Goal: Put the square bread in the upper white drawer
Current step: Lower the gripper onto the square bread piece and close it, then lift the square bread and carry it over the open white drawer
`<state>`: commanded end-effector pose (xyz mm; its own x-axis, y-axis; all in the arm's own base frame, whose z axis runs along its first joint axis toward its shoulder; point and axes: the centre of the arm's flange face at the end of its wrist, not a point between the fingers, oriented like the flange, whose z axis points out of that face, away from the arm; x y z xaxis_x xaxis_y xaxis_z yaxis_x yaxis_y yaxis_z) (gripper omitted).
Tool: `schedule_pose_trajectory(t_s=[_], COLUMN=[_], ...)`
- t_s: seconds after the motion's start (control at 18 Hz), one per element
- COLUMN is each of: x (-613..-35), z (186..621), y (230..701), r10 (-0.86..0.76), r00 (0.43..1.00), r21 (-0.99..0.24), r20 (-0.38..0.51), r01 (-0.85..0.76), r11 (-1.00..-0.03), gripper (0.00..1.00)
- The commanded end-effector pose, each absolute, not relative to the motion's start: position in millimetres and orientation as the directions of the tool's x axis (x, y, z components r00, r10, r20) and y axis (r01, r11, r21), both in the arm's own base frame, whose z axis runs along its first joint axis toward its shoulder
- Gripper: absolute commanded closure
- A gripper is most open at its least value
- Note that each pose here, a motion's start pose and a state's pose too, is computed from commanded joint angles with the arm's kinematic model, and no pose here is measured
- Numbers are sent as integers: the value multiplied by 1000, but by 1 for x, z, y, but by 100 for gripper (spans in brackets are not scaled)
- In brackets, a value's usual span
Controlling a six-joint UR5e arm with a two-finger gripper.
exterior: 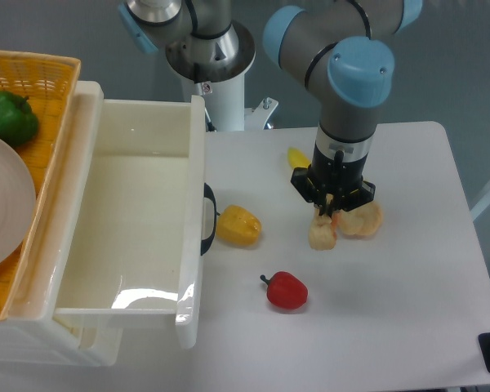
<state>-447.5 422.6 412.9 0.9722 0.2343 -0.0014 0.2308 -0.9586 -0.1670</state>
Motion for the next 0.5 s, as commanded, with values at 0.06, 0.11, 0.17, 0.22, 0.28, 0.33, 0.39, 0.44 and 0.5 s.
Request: schedule_pose_trajectory(t_s=[0.06, 0.11, 0.17, 0.22, 0.28, 0.33, 0.39, 0.44, 0.5], x=[-443, -440, -435, -431, -427, -422, -417, -413, -407], z=[419, 428, 439, 445, 448, 453, 458, 464, 474], y=[425, 424, 422, 421, 419, 417, 417, 416, 415], r10=[270, 292, 298, 301, 301, 305, 321, 352, 387], r00=[963, 956, 954, 953, 953, 951, 945, 933, 918], r21=[-193, -215, -232, -237, -229, -224, -230, -242, -261], r20=[22, 31, 28, 25, 32, 40, 57, 77, 88], r01=[269, 291, 297, 298, 301, 306, 326, 360, 396], r11=[-944, -932, -926, -925, -926, -925, -917, -901, -880], gripper=[98, 98, 98, 98, 98, 98, 98, 98, 98])
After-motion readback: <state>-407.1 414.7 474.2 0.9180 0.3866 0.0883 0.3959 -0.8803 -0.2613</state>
